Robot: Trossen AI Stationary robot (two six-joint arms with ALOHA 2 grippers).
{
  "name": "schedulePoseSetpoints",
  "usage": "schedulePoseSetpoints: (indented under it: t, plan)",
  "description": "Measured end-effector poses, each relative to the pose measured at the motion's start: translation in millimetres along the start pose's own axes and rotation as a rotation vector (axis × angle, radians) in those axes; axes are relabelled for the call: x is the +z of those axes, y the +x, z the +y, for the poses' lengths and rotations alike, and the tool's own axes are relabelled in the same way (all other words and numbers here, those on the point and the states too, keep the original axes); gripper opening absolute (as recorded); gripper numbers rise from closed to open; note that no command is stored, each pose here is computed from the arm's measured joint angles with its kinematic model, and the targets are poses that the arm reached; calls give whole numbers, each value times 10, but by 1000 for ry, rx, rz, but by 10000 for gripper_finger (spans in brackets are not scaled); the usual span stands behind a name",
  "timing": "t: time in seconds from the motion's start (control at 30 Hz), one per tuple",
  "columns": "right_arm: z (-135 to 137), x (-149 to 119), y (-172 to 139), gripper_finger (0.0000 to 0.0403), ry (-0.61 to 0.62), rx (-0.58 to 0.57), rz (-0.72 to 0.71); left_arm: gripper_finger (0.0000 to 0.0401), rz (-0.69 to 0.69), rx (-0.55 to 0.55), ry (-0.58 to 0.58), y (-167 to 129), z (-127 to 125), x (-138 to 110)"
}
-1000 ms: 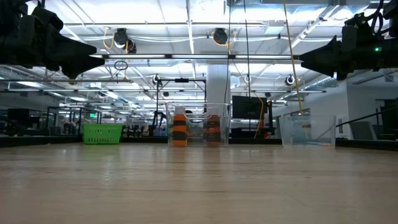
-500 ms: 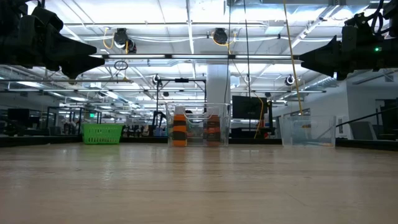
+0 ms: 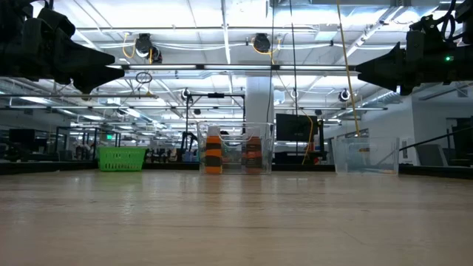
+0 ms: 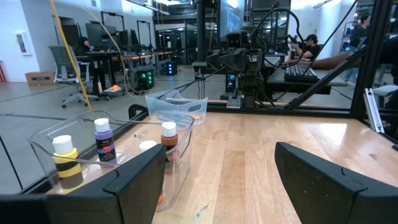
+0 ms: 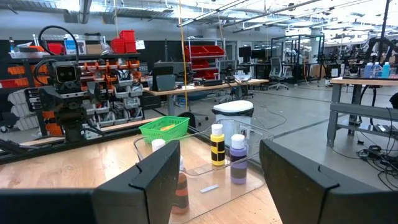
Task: Pick & Place Paint Supplies
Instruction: Return to Home Position
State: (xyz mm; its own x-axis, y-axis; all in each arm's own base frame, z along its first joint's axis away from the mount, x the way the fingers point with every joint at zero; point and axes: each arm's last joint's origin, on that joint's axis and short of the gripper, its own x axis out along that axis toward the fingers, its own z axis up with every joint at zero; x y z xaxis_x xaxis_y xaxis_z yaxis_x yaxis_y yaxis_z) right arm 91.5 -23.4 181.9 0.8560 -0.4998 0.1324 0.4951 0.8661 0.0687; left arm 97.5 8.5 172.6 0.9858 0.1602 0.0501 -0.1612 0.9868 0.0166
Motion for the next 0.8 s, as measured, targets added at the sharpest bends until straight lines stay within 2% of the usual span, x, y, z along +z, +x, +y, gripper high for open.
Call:
schedulePoseSetpoints:
  t: [0.8]
  plan:
    - [0,0,0,213,0,0,0,308,0,0,0,0,0,0]
